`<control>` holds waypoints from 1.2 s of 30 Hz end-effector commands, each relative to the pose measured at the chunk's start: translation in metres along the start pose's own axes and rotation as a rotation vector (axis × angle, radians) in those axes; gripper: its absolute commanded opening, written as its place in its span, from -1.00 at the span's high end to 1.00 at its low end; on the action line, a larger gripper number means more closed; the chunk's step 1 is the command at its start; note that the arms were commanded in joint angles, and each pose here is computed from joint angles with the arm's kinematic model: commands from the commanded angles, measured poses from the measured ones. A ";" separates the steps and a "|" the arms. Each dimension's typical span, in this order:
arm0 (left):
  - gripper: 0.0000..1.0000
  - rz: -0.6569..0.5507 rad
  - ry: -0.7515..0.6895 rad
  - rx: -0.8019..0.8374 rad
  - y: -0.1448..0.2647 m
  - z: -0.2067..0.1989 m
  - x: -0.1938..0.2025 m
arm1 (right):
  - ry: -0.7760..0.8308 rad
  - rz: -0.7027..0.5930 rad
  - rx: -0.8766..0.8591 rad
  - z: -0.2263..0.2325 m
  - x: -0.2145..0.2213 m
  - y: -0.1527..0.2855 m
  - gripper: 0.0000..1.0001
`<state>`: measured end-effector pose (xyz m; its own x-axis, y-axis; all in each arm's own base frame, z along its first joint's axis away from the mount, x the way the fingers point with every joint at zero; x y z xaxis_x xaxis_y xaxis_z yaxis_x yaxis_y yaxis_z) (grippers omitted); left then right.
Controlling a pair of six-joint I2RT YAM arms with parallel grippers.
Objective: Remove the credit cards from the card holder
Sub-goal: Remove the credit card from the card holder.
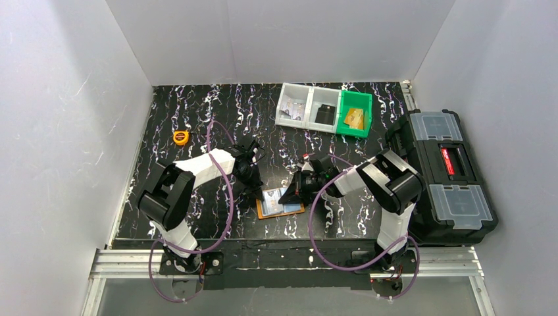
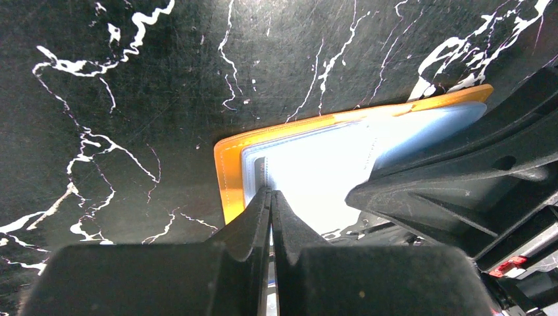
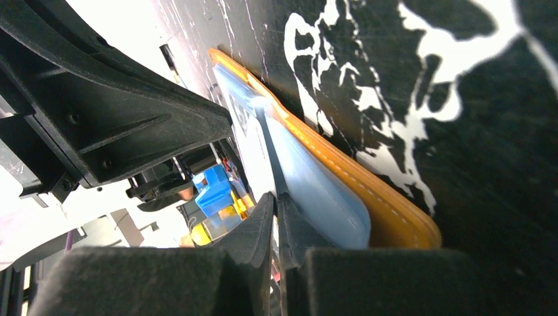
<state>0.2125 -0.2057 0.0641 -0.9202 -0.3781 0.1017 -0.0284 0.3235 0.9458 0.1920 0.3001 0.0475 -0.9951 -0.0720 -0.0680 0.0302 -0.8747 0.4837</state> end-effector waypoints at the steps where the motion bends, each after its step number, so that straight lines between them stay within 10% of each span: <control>1: 1.00 -0.010 -0.011 -0.233 -0.014 0.046 0.004 | -0.009 -0.043 0.033 -0.007 0.000 0.005 0.84; 36: 1.00 0.007 -0.019 -0.230 -0.016 0.043 0.003 | -0.030 -0.024 -0.078 0.000 0.000 0.004 0.45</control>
<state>0.2135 -0.2050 0.0638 -0.9243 -0.3672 0.1045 -0.0143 0.3067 0.9517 0.1915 0.2961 0.0504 -0.9980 -0.0331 -0.0546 0.0058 -0.8985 0.4388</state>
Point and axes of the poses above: each gripper's point midway between its finger pads, its own y axis back along the fingers, its own z axis along the line the jaws close on, x = y × z, the point moved 4 cm from there along y, back along the fingers, and after that the axes turned 12 degrees about y, right-handed, at the moved point
